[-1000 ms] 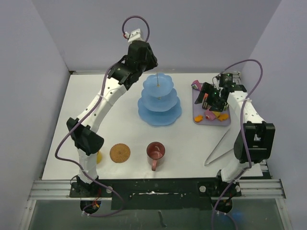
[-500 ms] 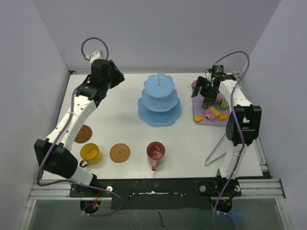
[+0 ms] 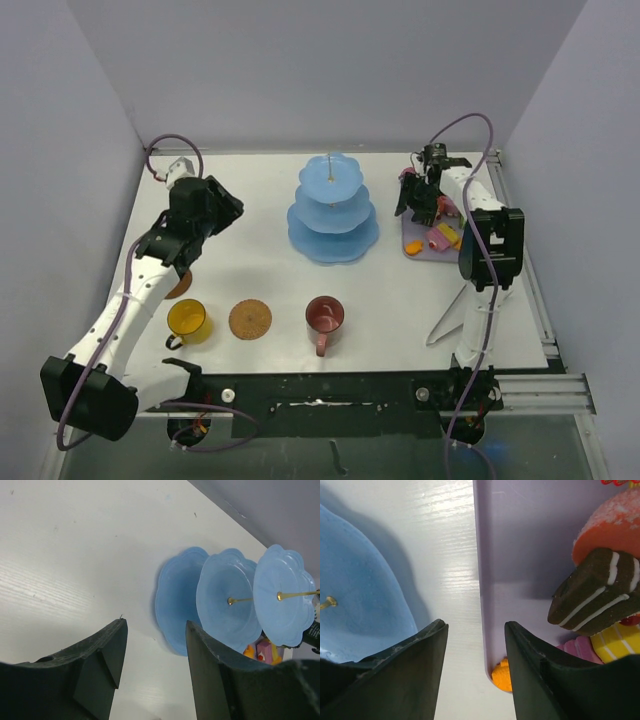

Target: Serve the afternoon tea

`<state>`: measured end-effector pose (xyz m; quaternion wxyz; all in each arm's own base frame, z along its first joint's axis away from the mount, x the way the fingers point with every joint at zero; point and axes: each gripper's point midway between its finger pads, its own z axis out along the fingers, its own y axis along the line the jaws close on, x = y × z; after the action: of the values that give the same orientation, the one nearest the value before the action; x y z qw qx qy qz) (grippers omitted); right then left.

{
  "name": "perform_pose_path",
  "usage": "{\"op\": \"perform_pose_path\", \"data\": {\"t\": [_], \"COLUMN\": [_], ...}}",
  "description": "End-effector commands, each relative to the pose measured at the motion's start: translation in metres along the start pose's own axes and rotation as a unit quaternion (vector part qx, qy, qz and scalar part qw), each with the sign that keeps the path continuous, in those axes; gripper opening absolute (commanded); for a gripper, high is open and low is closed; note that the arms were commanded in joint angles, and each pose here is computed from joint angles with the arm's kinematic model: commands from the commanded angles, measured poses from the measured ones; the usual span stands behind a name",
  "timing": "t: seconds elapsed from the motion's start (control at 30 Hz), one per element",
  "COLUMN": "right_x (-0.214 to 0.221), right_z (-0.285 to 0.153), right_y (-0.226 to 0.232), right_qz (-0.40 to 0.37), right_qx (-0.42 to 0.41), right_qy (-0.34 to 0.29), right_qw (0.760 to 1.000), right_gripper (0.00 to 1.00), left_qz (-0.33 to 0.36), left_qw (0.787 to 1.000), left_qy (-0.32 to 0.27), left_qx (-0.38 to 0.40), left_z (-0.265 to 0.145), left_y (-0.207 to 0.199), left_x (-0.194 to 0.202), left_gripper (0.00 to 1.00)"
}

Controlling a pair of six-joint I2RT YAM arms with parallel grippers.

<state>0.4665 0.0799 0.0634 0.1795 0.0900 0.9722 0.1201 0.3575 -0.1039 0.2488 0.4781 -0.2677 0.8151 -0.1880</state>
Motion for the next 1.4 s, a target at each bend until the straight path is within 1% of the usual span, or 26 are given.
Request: {"op": "perform_pose_path", "data": {"t": [0.0,0.03,0.1,0.27,0.33,0.53,0.67,0.87,0.9,0.97,1.07,1.17,1.2,1.23,1.3,1.37], "right_x": [-0.002,0.003,0.008,0.025,0.034,0.056,0.066,0.070,0.069,0.066,0.047,0.027,0.024,0.024,0.030,0.048], "right_z": [0.004,0.007,0.010,0.012,0.014,0.016,0.009,-0.003,-0.005,-0.010,-0.029,-0.065,-0.077,-0.087,-0.108,-0.126], "right_y": [0.005,0.002,-0.001,-0.001,-0.003,-0.002,0.008,0.020,0.020,0.024,0.038,0.042,0.039,0.035,0.023,0.003], "right_qz": [-0.033,-0.035,-0.041,-0.053,-0.050,-0.049,-0.039,-0.007,-0.003,-0.002,-0.012,-0.010,-0.003,0.008,0.035,0.086], "right_qx": [0.013,0.023,0.035,0.048,0.057,0.073,0.070,0.059,0.060,0.058,0.036,0.040,0.048,0.057,0.074,0.091], "right_qy": [-0.002,0.003,0.008,0.014,0.018,0.025,0.024,0.015,0.016,0.015,-0.008,-0.049,-0.059,-0.065,-0.077,-0.079], "right_qw": [0.999,0.999,0.999,0.997,0.997,0.996,0.996,0.998,0.998,0.998,0.999,0.998,0.997,0.996,0.994,0.989], "right_gripper": [0.49,0.49,0.42,0.33,0.27,0.17,0.13,0.13,0.14,0.22,0.30,0.46,0.52,0.56,0.60,0.71], "left_qz": [-0.017,-0.015,-0.009,-0.004,-0.008,-0.011,-0.008,-0.013,-0.015,-0.017,-0.010,-0.004,-0.002,-0.002,-0.001,-0.001], "left_qw": [1.000,1.000,1.000,1.000,1.000,1.000,1.000,0.999,0.999,0.999,0.999,0.999,0.999,0.999,1.000,1.000], "left_qy": [-0.006,-0.007,-0.007,-0.002,0.002,0.012,0.018,0.024,0.025,0.026,0.027,0.028,0.028,0.028,0.028,0.027], "left_qx": [0.016,0.017,0.017,0.008,0.007,0.003,-0.003,-0.016,-0.016,-0.013,-0.014,-0.016,-0.017,-0.017,-0.015,-0.012], "left_z": [-0.010,-0.011,-0.012,-0.012,-0.013,-0.016,-0.020,-0.024,-0.024,-0.026,-0.027,-0.026,-0.025,-0.024,-0.023,-0.023], "left_y": [-0.006,-0.005,-0.005,-0.001,0.001,0.007,0.014,0.029,0.030,0.029,0.030,0.032,0.033,0.034,0.033,0.033], "left_x": [-0.004,-0.005,-0.005,-0.003,0.000,0.008,0.013,0.025,0.026,0.027,0.027,0.028,0.029,0.029,0.030,0.030], "left_gripper": [0.48,0.48,0.48,0.48,0.48,0.48,0.48,0.48,0.48,0.48,0.48,0.48,0.48,0.48,0.49,0.49]}}
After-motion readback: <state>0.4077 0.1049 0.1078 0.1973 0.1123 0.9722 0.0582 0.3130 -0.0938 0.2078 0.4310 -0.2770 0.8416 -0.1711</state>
